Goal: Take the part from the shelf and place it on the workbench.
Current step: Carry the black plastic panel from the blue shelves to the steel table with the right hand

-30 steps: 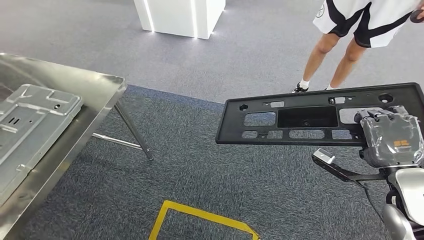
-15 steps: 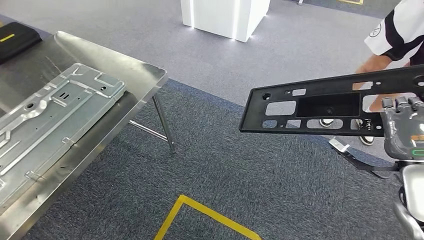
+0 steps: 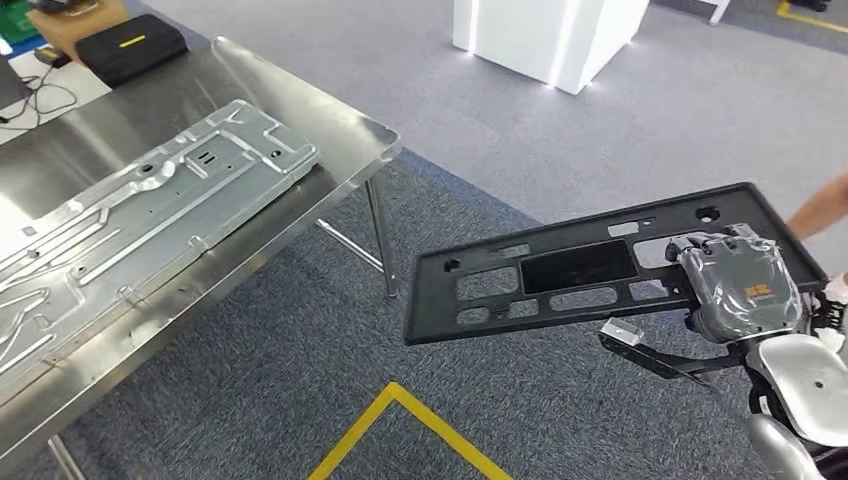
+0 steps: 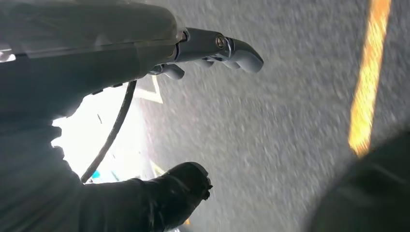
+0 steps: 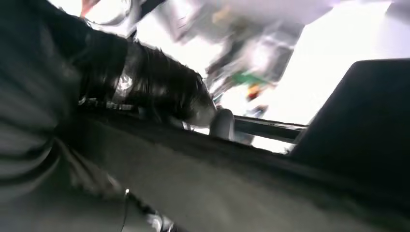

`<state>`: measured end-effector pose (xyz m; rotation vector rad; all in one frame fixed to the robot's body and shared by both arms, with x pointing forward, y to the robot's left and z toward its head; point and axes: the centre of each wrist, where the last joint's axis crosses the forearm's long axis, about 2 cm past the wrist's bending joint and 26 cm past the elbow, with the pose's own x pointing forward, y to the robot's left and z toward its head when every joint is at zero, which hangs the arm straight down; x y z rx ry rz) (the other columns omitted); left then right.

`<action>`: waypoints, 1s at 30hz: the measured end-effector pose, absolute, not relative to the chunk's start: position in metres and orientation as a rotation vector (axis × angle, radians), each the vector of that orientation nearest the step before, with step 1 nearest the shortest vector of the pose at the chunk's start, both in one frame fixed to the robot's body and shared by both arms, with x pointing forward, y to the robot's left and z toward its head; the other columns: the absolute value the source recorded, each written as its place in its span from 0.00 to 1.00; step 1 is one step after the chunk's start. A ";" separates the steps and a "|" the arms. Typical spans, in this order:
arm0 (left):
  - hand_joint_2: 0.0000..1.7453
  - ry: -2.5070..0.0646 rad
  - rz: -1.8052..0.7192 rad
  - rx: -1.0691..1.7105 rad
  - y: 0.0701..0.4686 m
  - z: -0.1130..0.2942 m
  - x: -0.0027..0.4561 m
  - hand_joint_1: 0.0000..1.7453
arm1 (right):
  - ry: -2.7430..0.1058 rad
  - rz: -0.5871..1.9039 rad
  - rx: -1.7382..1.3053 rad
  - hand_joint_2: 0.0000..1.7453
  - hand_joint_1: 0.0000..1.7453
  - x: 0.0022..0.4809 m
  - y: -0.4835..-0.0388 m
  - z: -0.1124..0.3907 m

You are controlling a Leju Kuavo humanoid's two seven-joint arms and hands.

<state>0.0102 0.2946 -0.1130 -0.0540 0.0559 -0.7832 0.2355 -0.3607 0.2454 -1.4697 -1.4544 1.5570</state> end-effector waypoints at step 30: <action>1.00 0.060 -0.764 -0.046 0.298 -0.113 0.011 0.00 | -1.531 1.271 -1.391 1.00 1.00 0.233 -0.354 0.253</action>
